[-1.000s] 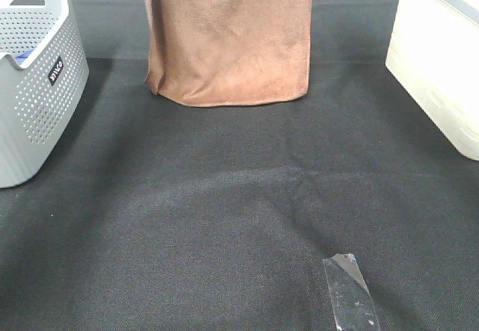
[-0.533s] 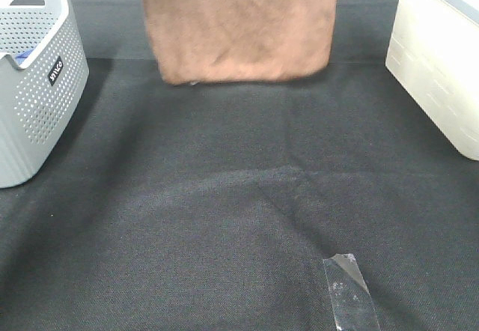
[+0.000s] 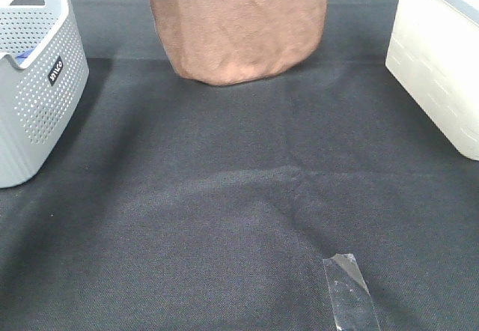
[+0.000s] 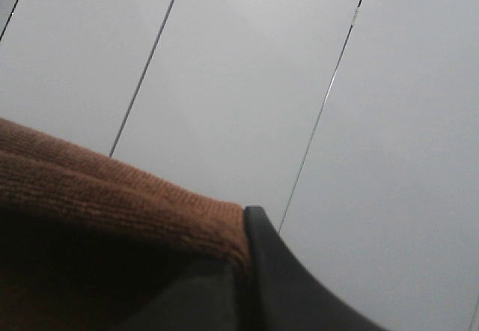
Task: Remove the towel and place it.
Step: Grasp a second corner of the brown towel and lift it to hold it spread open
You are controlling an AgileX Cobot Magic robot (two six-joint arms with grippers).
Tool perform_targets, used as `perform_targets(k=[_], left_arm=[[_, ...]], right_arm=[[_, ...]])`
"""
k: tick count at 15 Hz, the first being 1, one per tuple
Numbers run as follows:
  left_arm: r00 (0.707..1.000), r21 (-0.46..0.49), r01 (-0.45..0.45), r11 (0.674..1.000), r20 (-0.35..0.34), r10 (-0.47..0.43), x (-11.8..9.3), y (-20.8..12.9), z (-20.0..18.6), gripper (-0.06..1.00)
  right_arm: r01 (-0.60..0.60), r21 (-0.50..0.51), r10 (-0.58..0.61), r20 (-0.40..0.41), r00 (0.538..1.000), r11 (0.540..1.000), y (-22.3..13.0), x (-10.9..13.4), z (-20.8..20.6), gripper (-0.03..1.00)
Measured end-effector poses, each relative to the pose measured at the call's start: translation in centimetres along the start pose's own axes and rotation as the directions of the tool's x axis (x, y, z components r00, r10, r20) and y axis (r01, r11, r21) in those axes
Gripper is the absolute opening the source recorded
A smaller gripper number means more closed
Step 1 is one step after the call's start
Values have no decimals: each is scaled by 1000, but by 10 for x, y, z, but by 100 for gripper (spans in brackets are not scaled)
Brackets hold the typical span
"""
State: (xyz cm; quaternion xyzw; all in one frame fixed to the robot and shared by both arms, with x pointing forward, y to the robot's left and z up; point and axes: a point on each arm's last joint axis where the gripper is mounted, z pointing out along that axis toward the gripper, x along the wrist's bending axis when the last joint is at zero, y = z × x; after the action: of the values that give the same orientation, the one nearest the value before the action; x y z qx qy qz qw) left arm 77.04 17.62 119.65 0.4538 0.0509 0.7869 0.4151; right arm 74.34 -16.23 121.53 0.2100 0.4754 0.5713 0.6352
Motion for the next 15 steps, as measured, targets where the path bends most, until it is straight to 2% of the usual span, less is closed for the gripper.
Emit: perform_targets(k=[5, 6, 7, 8, 9, 10, 11, 12, 14, 15], left_arm=[[998, 49, -12, 999, 63, 9, -6, -4, 0, 0], [993, 130, 38, 991, 106, -52, -11, -10, -1, 0], [983, 249, 72, 966, 149, -111, -19, -15, -3, 0], [960, 414, 103, 904, 199, -200, -34, -15, -7, 0], [924, 584, 108, 804, 240, -298, -49, -14, -16, 0], [875, 732, 73, 677, 279, -396, -64, -12, -28, 0], [833, 822, 20, 569, 301, -464, -72, -8, -40, 0], [802, 872, -31, 488, 313, -509, -75, -2, -49, 0], [755, 928, -95, 360, 303, -582, -74, 11, -62, 0], [734, 946, -106, 306, 282, -618, -71, 18, -67, 0]], right_arm=[[-47, 40, 48, -8, 999, 998, -11, 3, 0, 1], [-50, 138, 54, -21, 998, 989, -20, 5, 0, 1], [-69, 244, 79, -30, 996, 967, -28, 7, -2, 1], [-110, 377, 133, -36, 990, 920, -38, 10, -6, 1], [-150, 534, 202, -40, 979, 832, -46, 13, -14, 1], [-164, 665, 258, -45, 965, 728, -51, 15, -24, 1], [-159, 751, 295, -50, 954, 641, -49, 16, -32, 1], [-150, 810, 326, -53, 944, 567, -42, 16, -41, 1], [-118, 884, 358, -59, 932, 453, -32, 13, -54, 1], [-111, 905, 372, -55, 927, 410, -31, 10, -59, 1]])
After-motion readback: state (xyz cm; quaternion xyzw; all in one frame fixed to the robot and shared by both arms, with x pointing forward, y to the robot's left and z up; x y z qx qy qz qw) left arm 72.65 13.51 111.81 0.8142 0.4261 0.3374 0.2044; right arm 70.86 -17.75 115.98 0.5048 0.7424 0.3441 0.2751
